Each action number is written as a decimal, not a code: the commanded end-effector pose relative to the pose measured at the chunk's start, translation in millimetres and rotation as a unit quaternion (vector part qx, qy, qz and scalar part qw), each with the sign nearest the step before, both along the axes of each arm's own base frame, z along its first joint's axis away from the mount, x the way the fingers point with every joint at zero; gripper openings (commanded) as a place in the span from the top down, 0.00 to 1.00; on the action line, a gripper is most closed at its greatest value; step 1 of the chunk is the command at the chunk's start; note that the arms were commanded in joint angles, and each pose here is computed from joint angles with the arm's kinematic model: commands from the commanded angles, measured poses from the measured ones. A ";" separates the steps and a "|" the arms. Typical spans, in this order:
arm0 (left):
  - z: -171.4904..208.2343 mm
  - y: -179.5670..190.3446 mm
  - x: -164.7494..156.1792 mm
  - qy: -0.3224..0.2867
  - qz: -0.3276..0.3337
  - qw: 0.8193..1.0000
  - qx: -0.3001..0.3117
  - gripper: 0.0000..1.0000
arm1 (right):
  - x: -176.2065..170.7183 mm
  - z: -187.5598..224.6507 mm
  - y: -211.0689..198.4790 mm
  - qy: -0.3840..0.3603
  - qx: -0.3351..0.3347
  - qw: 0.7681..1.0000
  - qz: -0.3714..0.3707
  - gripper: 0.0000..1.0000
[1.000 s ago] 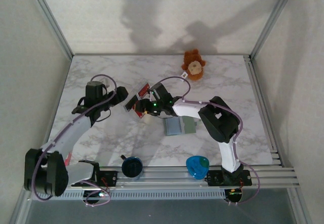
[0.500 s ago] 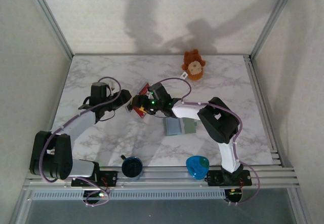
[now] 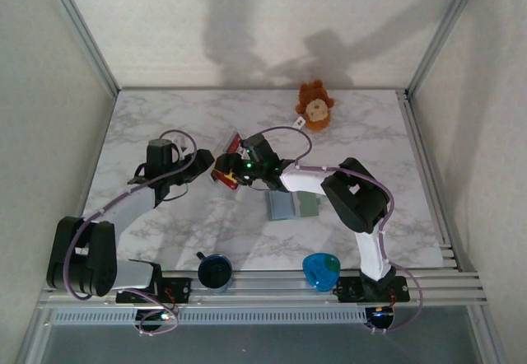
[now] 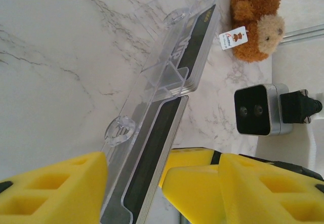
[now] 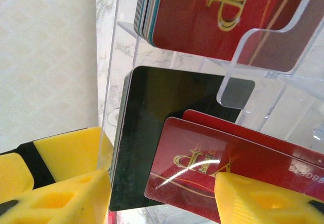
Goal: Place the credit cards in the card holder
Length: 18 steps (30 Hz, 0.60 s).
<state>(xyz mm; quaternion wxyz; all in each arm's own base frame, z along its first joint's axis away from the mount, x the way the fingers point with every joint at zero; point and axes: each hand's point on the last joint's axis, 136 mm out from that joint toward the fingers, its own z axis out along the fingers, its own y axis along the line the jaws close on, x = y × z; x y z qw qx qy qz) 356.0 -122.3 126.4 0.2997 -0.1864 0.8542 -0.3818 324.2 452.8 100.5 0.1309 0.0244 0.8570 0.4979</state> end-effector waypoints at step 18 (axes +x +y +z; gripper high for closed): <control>3.4 -12.3 -14.0 0.024 -0.024 0.999 -0.023 0.47 | -2.8 28.7 12.5 -0.011 0.079 0.996 0.032 0.51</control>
